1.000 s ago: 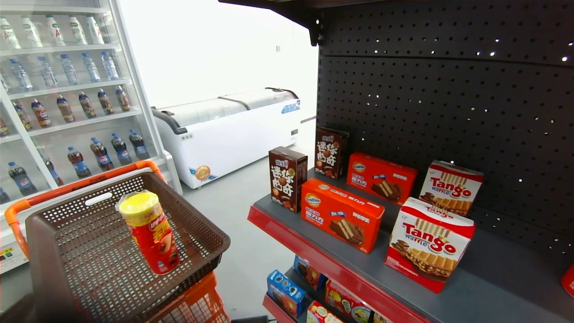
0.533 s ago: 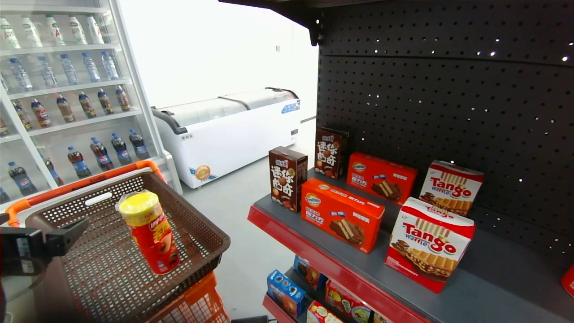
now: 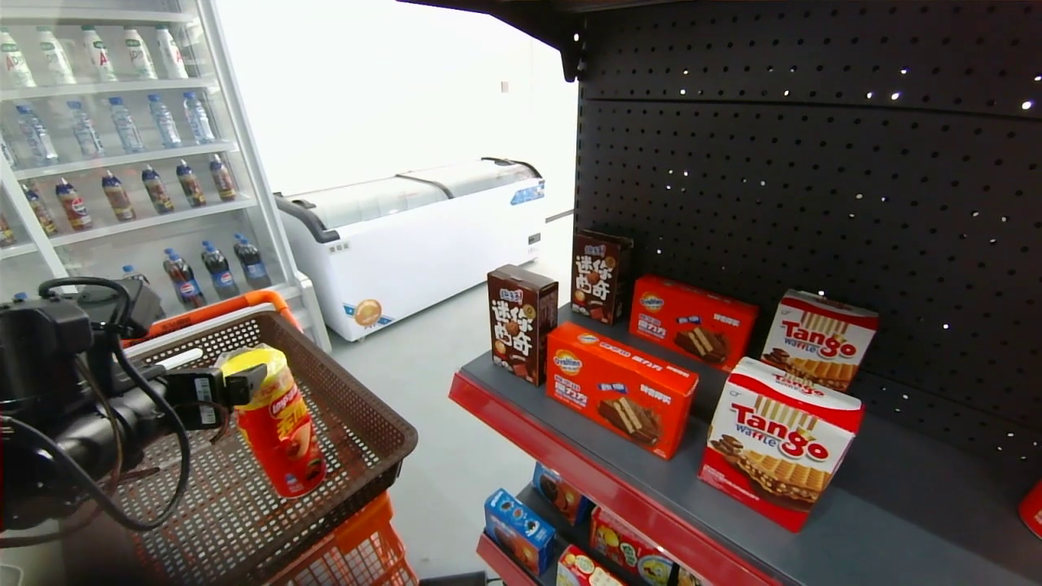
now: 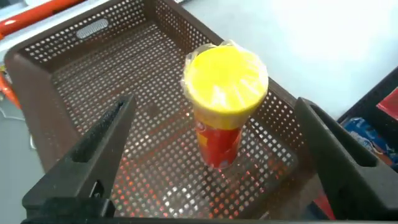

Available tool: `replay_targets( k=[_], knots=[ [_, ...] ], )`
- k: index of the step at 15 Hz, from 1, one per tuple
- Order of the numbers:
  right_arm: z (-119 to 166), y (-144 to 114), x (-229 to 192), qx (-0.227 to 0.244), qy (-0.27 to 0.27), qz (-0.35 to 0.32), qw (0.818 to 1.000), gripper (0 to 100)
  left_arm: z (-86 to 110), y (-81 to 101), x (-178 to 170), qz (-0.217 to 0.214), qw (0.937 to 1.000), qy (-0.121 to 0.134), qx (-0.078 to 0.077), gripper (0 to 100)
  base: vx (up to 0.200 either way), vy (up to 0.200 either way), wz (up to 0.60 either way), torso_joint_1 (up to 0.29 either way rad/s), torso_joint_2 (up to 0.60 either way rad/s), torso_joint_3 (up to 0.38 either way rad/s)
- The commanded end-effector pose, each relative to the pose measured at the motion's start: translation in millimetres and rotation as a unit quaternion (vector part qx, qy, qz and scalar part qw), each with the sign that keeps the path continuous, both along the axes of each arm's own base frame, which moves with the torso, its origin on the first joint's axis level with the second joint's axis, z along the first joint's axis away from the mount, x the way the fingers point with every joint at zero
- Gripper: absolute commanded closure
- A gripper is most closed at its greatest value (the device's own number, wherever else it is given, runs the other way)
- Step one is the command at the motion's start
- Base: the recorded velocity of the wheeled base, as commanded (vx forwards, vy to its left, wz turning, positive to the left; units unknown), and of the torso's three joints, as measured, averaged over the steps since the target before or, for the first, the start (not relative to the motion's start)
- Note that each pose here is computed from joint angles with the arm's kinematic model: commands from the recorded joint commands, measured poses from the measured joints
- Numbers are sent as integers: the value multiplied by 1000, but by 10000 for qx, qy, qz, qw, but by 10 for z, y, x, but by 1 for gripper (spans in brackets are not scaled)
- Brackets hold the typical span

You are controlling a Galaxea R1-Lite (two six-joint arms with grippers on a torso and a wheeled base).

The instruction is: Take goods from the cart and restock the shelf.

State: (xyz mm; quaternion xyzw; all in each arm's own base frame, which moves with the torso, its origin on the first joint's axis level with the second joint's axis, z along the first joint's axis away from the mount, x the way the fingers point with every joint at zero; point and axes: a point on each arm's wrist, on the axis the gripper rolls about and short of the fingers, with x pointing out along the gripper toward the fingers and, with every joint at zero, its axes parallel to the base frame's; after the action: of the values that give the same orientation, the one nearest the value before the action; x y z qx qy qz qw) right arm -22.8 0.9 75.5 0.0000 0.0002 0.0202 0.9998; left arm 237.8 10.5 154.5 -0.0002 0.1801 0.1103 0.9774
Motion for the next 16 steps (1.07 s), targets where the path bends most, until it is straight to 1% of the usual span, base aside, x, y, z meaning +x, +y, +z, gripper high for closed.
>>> replay_targets(
  k=[1, 3, 4, 6, 8, 9, 11, 13, 14, 15, 16],
  knots=[
    [0, 0, 0, 0, -2, 5, 10000, 0, -384, -16, 212, -61, 9988, 475, -49, 0, 0, 0, 0, 0, 0, 0],
    [0, 0, 0, 0, -2, 5, 10000, 0, -440, 9, 268, -20, 9994, 343, -58, 0, 0, 0, 0, 0, 0, 0],
    [0, 0, 0, 0, -2, 5, 10000, 0, -488, 9, 272, -26, 9995, 315, -43, 0, 0, 0, 0, 0, 0, 0],
    [0, 0, 0, 0, -2, -3, 10000, 0, -590, 5, 255, -40, 9990, 438, -49, 0, 0, 0, 0, 0, 0, 0],
    [-2, 0, 0, 0, 6, 5, 10000, 0, -648, 9, 278, -26, 9987, 504, -65, 0, 0, 0, 0, 0, 0, 0],
    [0, 0, 0, 0, -2, -3, 10000, 0, -722, 11, 329, -7, 9986, 509, -107, 0, 0, 0, 0, 0, 0, 0],
    [0, 0, 0, 0, -2, 5, 10000, 0, -815, 17, 418, 53, 9988, 416, -246, 0, 0, 0, 0, 0, 0, 0],
    [-2, 0, 0, 0, 6, 5, 10000, 0, -913, 27, 462, 73, 9985, 482, -255, 0, 0, 0, 0, 0, 0, 0],
    [0, 0, 0, 0, -2, -3, 10000, 0, -968, 27, 478, 65, 9981, 561, -253, 0, 0, 0, 0, 0, 0, 0],
    [0, 0, 0, 0, -2, 5, 10000, 0, -1004, 28, 496, 66, 9980, 584, -254, 0, 0, 0, 0, 0, 0, 0],
    [0, 0, 0, 0, -2, -3, 10000, 0, -1032, 28, 516, 51, 9981, 553, -260, 0, 0, 0, 0, 0, 0, 0]
  ],
)
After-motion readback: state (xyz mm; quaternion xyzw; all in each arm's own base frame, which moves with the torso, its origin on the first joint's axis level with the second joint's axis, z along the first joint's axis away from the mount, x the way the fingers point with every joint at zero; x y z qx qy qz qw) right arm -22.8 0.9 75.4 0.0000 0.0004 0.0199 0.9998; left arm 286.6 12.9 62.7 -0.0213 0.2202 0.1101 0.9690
